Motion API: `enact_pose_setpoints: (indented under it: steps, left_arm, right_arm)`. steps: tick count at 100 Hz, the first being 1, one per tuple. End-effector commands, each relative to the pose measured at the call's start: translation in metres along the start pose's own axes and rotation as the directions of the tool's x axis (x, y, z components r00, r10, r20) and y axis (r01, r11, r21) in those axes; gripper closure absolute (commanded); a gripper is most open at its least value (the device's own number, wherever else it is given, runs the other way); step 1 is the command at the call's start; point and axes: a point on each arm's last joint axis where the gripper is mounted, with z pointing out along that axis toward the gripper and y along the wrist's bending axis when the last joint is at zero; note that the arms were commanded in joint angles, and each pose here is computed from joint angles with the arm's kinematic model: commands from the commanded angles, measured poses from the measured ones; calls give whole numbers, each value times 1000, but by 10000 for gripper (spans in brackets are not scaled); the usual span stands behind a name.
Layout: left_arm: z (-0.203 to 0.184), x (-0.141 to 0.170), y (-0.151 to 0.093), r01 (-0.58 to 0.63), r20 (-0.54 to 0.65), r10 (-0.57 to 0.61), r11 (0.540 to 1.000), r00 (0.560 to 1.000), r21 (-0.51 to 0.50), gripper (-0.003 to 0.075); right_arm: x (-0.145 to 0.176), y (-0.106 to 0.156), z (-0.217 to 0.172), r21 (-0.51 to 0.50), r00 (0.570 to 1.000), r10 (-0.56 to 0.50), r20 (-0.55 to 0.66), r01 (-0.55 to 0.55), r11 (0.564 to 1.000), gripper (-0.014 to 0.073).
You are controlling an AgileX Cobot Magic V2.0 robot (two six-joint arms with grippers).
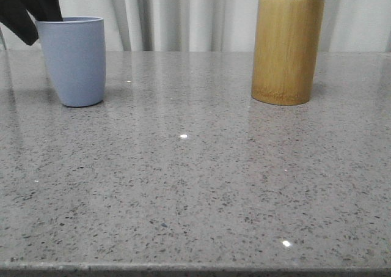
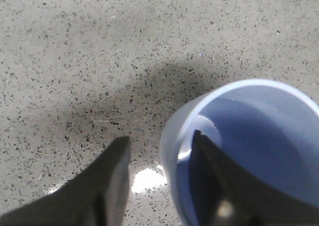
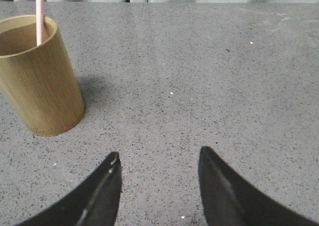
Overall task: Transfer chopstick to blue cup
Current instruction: 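Reach the left gripper down into the light blue cup's rim, then drag the blue cup with the left gripper toward the bamboo holder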
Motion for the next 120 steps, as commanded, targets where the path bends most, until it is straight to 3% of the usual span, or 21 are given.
enact_pose_setpoints:
  steps: [1,12,38,60,84,120]
  left_arm:
    - [-25,-8,-9,0,106,-3,1000,994,29,586]
    - [-25,-8,-9,0,106,-3,1000,994,29,742]
    - [-29,-11,-17,-5,129,-3,998,992,60,739]
    - [-35,-28,-56,-106,184,85,988,979,108,739]
    - [-18,-41,-103,-210,160,185,965,970,159,739]
    - [1,-45,-128,-256,138,232,949,963,185,737]
  right_arm:
    - [-18,1,-4,-4,995,-3,100,4,1000,218]
    - [-17,1,-4,-3,996,-3,91,4,1000,218]
    - [-15,1,-4,-1,998,-3,69,3,1000,218]
    - [-15,1,-4,-1,997,-3,74,3,1000,218]
    - [-15,1,-4,-2,997,-3,76,3,1000,218]
    - [-16,1,-4,-2,997,-3,81,3,1000,218]
